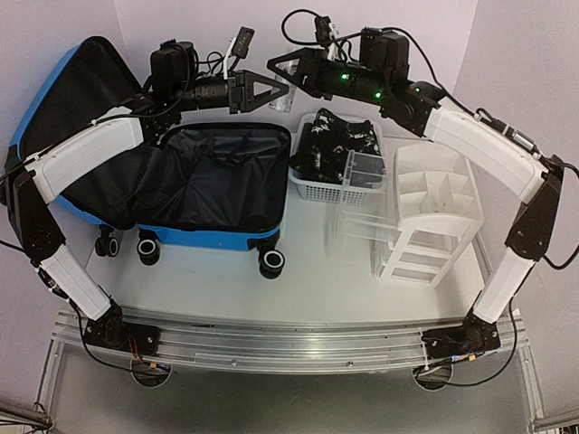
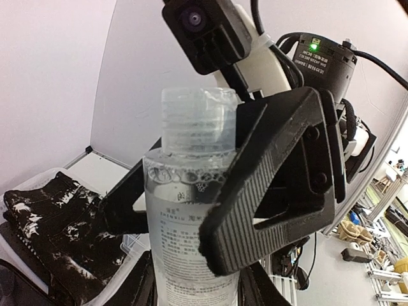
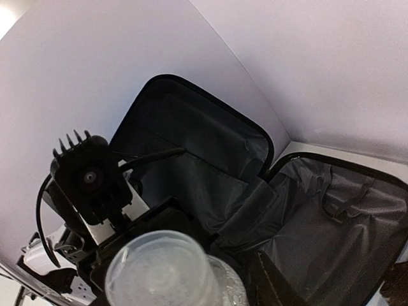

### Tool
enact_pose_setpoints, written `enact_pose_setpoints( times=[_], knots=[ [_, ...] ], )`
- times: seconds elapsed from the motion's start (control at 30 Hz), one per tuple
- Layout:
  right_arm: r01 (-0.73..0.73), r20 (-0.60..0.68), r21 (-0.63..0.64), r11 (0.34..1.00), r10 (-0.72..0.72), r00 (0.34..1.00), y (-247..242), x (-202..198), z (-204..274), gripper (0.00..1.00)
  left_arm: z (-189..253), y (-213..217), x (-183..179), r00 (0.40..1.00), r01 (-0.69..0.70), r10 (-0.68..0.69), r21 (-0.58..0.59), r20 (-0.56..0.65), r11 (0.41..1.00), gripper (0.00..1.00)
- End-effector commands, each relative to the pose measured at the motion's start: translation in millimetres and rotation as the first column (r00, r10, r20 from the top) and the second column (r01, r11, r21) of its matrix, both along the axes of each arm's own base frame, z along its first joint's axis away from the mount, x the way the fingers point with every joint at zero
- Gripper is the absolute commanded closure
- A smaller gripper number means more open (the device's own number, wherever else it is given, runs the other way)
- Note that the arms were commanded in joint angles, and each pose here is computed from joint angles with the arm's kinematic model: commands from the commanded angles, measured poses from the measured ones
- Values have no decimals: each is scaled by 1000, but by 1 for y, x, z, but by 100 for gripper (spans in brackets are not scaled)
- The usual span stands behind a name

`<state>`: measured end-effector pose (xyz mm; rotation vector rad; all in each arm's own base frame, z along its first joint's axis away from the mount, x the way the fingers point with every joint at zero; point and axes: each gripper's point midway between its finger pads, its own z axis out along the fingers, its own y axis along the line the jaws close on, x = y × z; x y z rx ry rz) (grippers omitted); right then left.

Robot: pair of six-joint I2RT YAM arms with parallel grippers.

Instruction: Open, take out, and arrange the luggage

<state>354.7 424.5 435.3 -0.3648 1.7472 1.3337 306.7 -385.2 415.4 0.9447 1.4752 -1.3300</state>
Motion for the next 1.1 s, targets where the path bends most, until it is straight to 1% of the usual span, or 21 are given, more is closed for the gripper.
enact_pose_setpoints(
  times=[0.0, 0.03, 0.07, 0.1, 0.13, 0.17, 0.23, 0.27, 0.3, 0.37, 0.47, 0.53, 0.6, 0.7, 0.77, 0.9, 0.97, 1.03, 1.07],
  knots=[
    [25, 53, 33, 999, -27, 998, -5, 0, 21, 83, 37, 9, -18, 995, 31, -25, -58, 95, 998, 100],
    [40, 54, 29, 999, -41, 998, -8, 0, 20, 94, 36, 10, -18, 995, 29, -23, -56, 94, 998, 100],
    [55, 56, 25, 998, -56, 997, -12, 0, 19, 100, 35, 11, -19, 995, 27, -22, -53, 93, 998, 99],
    [72, 64, 19, 997, -73, 995, -17, 0, 19, 100, 32, 11, -19, 996, 25, -21, -48, 90, 999, 96],
    [87, 71, 12, 996, -88, 994, -21, -1, 19, 100, 29, 12, -20, 996, 23, -20, -42, 84, 999, 88],
    [101, 78, 3, 995, -101, 992, -25, -1, 19, 100, 26, 12, -20, 997, 21, -18, -35, 76, 999, 71],
    [158, 62, -65, 985, -154, 986, -37, 1, 11, 100, 20, 14, -18, 998, 3, -2, -21, 61, 1000, 31],
    [197, 47, -125, 972, -193, 980, -45, 4, 3, 100, 16, 15, -17, 998, -12, 13, -12, 58, 1000, 16],
    [226, 33, -198, 954, -224, 974, -54, 5, -7, 100, 15, 17, -15, 998, -33, 33, -5, 62, 999, 3],
    [322, -4, -360, 876, -346, 938, -81, 12, -37, 100, 12, 25, -10, 993, -87, 86, 9, 82, 996, 0],
    [386, -74, -586, 712, -521, 850, -131, 8, -86, 100, 1, 37, -2, 983, -163, 159, 41, 89, 986, 0],
    [380, -130, -681, 626, -614, 779, -159, -2, -116, 100, -9, 45, 3, 975, -213, 207, 74, 80, 974, 0],
    [347, -185, -742, 574, -672, 717, -178, -13, -142, 100, -18, 50, 6, 968, -246, 239, 100, 72, 964, 0],
    [329, -238, -773, 543, -727, 644, -191, -23, -166, 100, -25, 53, 7, 965, -262, 256, 114, 62, 958, 0],
    [318, -277, -781, 537, -755, 594, -196, -27, -182, 100, -28, 54, 6, 965, -262, 258, 116, 51, 958, 0],
    [276, -333, -802, 530, -780, 530, -197, -28, -211, 95, -42, 60, 11, 950, -311, 312, 147, 20, 939, 0],
    [260, -351, -805, 533, -782, 516, -196, -25, -220, 93, -58, 69, 20, 921, -380, 390, 193, -16, 905, 0],
    [245, -358, -810, 533, -780, 513, -191, -21, -227, 91, -80, 82, 29, 875, -455, 482, 257, -47, 852, 0],
    [236, -362, -813, 533, -779, 512, -190, -20, -230, 89, -92, 88, 32, 854, -482, 517, 294, -53, 826, 1]
  ],
)
